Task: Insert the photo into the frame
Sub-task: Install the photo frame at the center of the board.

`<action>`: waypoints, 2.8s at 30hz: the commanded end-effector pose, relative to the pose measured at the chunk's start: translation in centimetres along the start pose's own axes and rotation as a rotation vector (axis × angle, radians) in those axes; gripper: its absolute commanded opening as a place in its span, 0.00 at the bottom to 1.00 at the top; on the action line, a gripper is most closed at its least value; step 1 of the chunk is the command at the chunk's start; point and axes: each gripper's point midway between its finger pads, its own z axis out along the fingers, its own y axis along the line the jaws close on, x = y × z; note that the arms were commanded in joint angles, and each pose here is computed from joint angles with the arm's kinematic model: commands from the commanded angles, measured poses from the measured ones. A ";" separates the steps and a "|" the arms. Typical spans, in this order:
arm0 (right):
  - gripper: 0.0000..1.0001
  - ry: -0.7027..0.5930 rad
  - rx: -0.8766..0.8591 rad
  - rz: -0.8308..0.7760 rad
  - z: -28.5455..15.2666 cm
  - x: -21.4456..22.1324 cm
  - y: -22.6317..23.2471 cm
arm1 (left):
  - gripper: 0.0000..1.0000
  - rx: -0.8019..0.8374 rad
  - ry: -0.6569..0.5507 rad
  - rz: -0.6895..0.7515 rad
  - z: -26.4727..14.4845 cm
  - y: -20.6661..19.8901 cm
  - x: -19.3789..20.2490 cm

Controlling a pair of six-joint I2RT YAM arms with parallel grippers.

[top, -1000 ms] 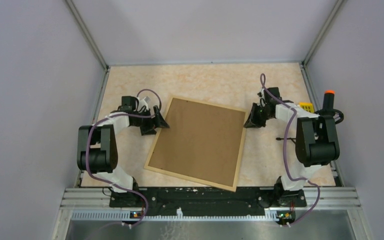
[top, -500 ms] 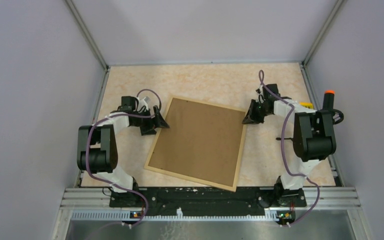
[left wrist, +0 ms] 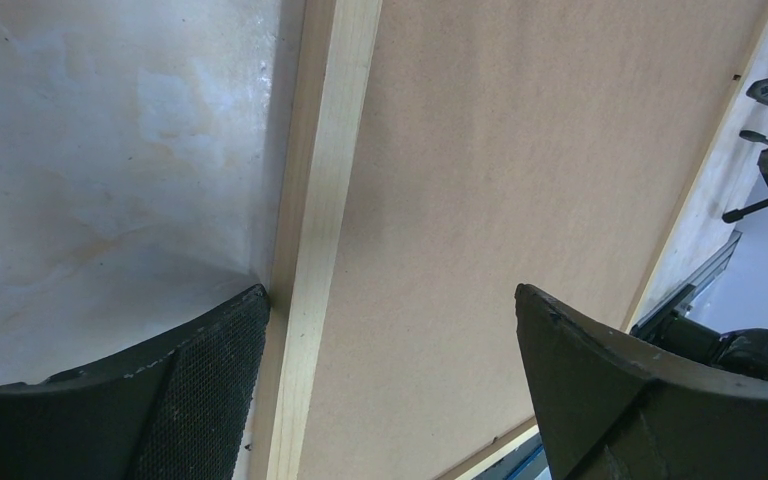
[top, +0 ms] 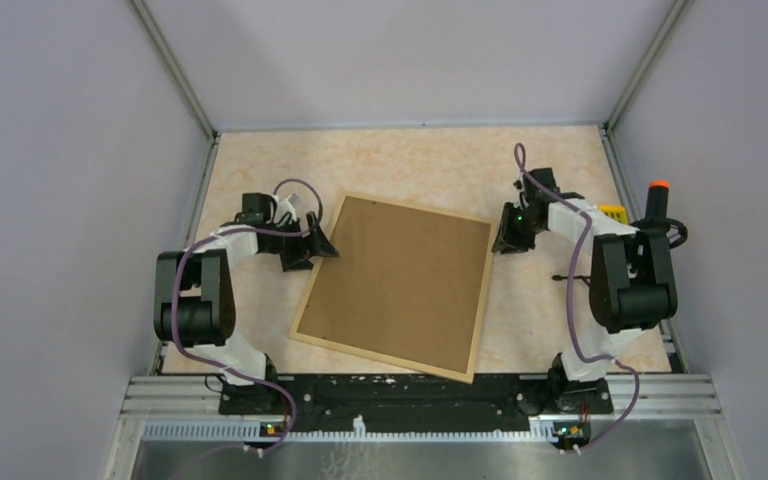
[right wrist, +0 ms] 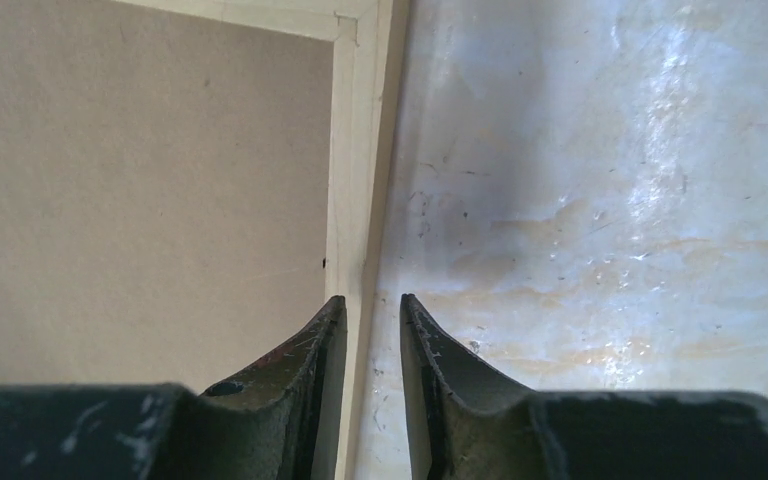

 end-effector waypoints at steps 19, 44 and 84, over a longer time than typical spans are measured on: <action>0.22 -0.001 0.082 -0.047 2.6 -0.1 -0.5 | 0.96 -0.001 0.067 -0.046 -0.2 0.3 2.6; 0.21 -0.010 -0.005 -0.054 0.1 -1.1 0.8 | 0.96 -0.013 0.066 -0.047 -0.2 0.6 2.6; 0.22 0.201 0.139 -0.093 6.3 2.3 -2.1 | 0.97 0.050 0.132 -0.103 1.4 0.7 3.6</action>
